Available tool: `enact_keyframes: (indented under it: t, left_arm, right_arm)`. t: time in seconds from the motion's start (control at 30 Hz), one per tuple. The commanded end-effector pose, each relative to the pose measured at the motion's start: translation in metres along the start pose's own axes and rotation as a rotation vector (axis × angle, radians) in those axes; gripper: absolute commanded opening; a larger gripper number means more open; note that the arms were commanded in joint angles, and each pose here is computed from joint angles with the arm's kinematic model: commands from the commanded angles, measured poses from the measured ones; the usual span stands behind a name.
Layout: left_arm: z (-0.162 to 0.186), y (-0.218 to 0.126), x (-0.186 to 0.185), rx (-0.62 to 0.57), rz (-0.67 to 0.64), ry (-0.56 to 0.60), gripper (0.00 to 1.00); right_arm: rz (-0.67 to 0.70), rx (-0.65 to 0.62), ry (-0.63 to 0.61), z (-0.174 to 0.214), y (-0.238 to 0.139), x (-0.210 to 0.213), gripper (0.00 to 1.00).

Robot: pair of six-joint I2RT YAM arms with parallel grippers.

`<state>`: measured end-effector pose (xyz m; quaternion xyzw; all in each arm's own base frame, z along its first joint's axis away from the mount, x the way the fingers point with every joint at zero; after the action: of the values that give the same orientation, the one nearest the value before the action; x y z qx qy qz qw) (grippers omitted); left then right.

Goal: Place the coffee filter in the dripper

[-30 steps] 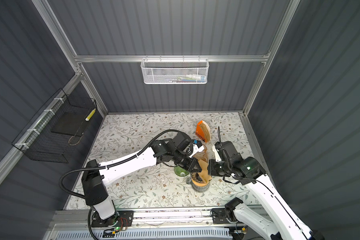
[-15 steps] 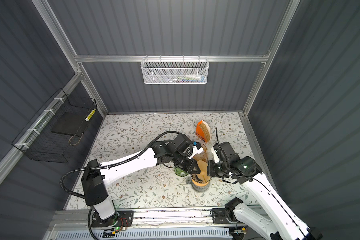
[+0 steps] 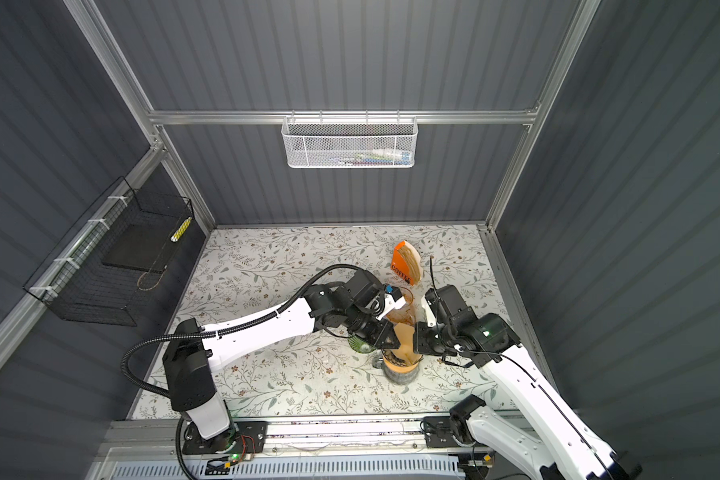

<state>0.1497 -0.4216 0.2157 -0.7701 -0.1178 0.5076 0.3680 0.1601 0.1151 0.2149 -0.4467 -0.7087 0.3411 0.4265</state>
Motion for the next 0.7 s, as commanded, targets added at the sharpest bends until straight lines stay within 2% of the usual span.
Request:
enact_keyframes:
  t: [0.0,0.67]
  left_arm:
    - [0.002,-0.006,-0.003,-0.017,0.002,0.012,0.16]
    - [0.003,-0.004,0.004,-0.028,-0.019,0.003,0.15]
  right_arm:
    - [0.007,0.007,-0.004,0.002,0.004,-0.002,0.10]
    - [0.005,0.031,-0.001,0.006,0.016,-0.004,0.09]
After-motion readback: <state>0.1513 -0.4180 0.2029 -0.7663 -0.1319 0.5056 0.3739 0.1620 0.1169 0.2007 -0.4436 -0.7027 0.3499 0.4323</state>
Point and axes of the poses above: each gripper's point midway between its finger pads, its own y axis out along the fingers, its own x axis along the line the jaws close on, z = x × y, the point moved 3 cm from there along -y, back along the fingers, and after that the axes turned 12 degrees about -y, right-handed, at the moved point
